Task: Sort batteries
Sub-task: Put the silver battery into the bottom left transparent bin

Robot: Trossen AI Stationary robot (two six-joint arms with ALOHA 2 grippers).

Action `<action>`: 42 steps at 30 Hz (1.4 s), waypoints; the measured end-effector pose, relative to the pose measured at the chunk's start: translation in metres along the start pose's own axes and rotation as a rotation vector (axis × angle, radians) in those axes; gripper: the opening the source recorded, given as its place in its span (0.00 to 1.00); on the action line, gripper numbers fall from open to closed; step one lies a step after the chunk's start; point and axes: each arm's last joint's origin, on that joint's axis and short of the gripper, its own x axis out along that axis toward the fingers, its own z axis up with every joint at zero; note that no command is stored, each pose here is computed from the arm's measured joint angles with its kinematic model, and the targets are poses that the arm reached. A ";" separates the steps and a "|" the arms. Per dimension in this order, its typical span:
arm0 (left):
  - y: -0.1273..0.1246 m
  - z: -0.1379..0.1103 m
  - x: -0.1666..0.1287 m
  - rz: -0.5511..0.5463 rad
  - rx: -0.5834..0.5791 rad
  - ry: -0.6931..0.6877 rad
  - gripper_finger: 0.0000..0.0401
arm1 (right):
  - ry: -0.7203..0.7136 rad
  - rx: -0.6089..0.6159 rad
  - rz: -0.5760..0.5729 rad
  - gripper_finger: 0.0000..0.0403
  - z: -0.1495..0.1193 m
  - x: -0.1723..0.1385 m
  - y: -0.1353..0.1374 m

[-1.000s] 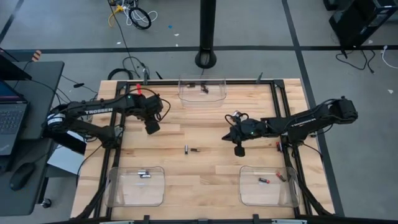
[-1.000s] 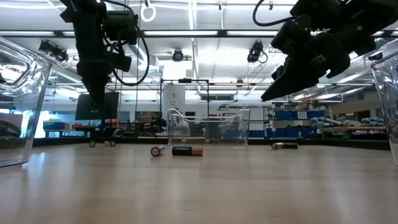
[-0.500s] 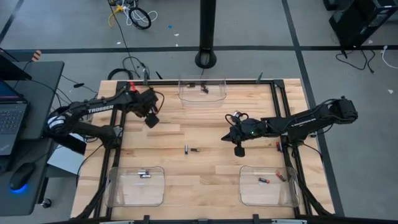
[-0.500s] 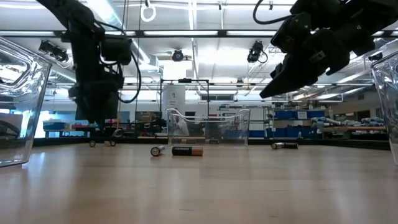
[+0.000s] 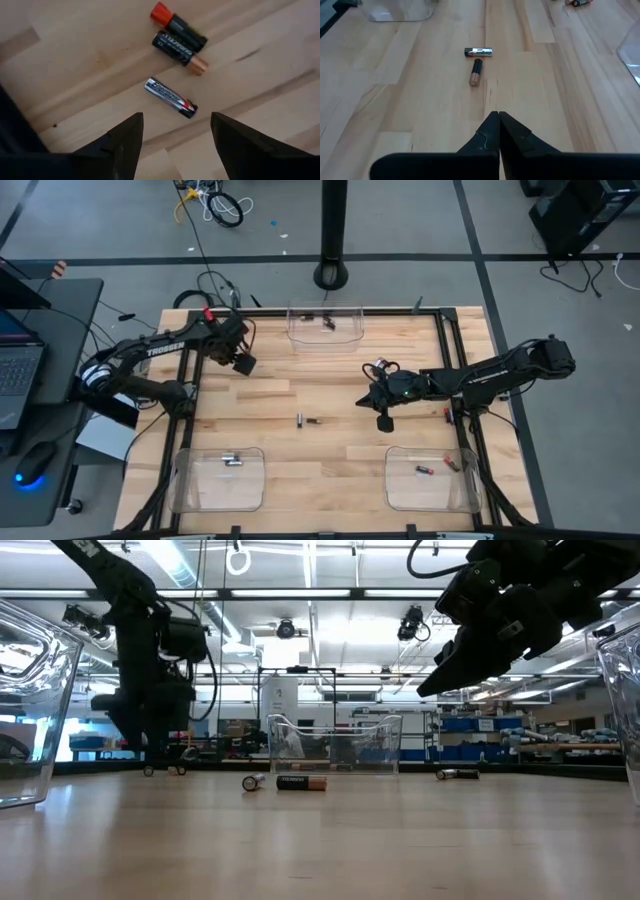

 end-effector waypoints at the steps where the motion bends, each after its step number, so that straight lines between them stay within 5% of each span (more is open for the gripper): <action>1: 0.000 0.000 0.005 0.002 -0.001 0.004 0.60 | 0.000 0.000 0.000 0.02 0.000 0.000 0.000; 21: 0.014 -0.006 0.031 0.002 -0.080 -0.050 0.60 | -0.017 -0.023 0.031 0.02 0.001 0.000 0.009; 31: 0.013 -0.003 0.043 0.028 -0.018 -0.002 0.59 | -0.017 -0.022 0.026 0.02 0.001 0.000 0.009; 42: 0.013 -0.002 0.044 0.052 0.084 -0.013 0.34 | -0.017 -0.021 0.025 0.02 0.001 0.000 0.009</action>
